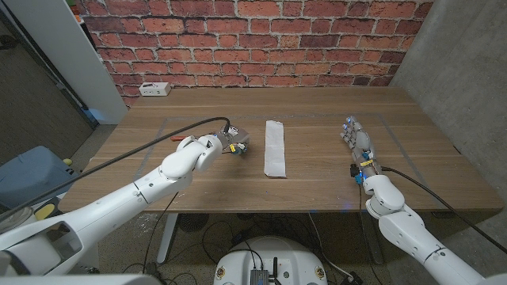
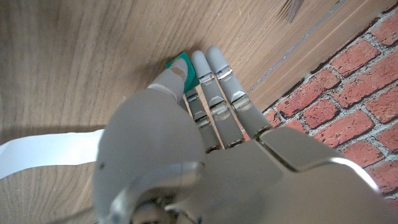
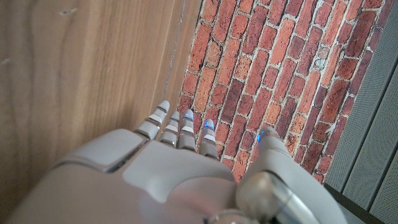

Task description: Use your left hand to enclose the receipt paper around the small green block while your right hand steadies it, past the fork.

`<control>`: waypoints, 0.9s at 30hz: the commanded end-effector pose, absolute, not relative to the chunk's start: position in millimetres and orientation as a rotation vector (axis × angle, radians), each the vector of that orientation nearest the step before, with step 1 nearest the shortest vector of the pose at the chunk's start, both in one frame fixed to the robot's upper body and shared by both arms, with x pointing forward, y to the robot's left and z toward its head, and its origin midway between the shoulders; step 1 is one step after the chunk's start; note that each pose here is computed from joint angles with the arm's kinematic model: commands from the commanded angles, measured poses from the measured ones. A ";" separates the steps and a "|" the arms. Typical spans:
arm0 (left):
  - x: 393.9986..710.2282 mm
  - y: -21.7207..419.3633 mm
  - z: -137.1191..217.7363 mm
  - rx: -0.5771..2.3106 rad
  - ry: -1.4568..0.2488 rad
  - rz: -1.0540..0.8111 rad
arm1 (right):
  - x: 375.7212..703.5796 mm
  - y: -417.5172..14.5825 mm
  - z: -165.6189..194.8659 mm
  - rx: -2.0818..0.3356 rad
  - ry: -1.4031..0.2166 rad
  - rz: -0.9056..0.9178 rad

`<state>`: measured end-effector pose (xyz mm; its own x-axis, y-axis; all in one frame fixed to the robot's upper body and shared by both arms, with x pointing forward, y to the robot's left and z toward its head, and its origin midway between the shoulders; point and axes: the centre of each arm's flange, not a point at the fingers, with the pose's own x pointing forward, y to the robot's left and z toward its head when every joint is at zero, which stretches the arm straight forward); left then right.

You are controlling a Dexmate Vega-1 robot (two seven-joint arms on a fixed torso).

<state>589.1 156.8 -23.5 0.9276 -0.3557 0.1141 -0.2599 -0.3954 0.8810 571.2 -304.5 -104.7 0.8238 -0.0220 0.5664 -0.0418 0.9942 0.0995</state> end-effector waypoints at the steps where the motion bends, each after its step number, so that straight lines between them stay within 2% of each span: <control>1: 583.1 159.3 -7.7 1.941 -0.506 -0.026 | 575.7 -303.7 -103.5 0.113 -0.604 0.017; 18: 577.3 147.6 38.0 1.864 -0.644 0.087 | 578.6 -307.0 -103.4 0.127 -0.624 0.014; 27: 585.6 133.0 46.8 1.851 -0.664 0.016 | 576.1 -311.7 -108.1 0.140 -0.625 0.003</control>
<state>580.2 147.2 33.7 0.8598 -0.3933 0.3257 -0.4417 -0.2527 0.8608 577.6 -306.5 -104.3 0.8143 -0.0250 0.5799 -0.0506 0.9922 0.1138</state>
